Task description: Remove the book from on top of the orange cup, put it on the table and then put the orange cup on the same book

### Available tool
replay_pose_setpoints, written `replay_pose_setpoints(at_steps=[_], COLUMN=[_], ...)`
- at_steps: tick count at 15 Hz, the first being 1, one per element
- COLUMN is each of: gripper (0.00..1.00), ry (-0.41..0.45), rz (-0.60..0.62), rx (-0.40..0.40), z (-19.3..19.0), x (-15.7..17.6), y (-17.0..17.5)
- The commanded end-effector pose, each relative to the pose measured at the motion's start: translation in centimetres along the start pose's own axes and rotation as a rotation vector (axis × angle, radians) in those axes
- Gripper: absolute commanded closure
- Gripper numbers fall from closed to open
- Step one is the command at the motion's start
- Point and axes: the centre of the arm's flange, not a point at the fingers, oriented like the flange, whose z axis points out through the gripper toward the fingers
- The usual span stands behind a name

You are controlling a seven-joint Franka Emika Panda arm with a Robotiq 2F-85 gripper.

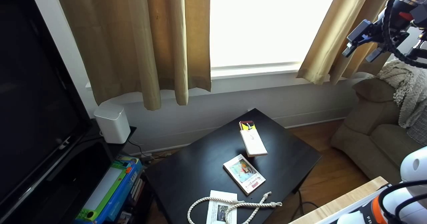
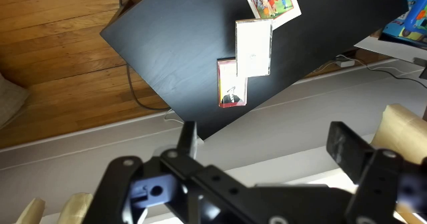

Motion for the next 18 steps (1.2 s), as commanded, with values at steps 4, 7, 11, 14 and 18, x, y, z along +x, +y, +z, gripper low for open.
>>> replay_pose_setpoints(at_steps=[4, 7, 11, 14, 18], gripper=[0.00, 0.00, 0.00, 0.00, 0.00], ry=[-0.015, -0.050, -0.079, -0.128, -0.188], rz=[0.000, -0.010, -0.034, -0.068, -0.124], rx=[0.014, 0.091, 0.214, 0.298, 0.357], z=[0.8, 3.8, 9.2, 14.1, 20.1], x=[0.4, 1.3, 2.5, 2.9, 2.8], y=[0.2, 0.4, -0.4, -1.6, -2.4])
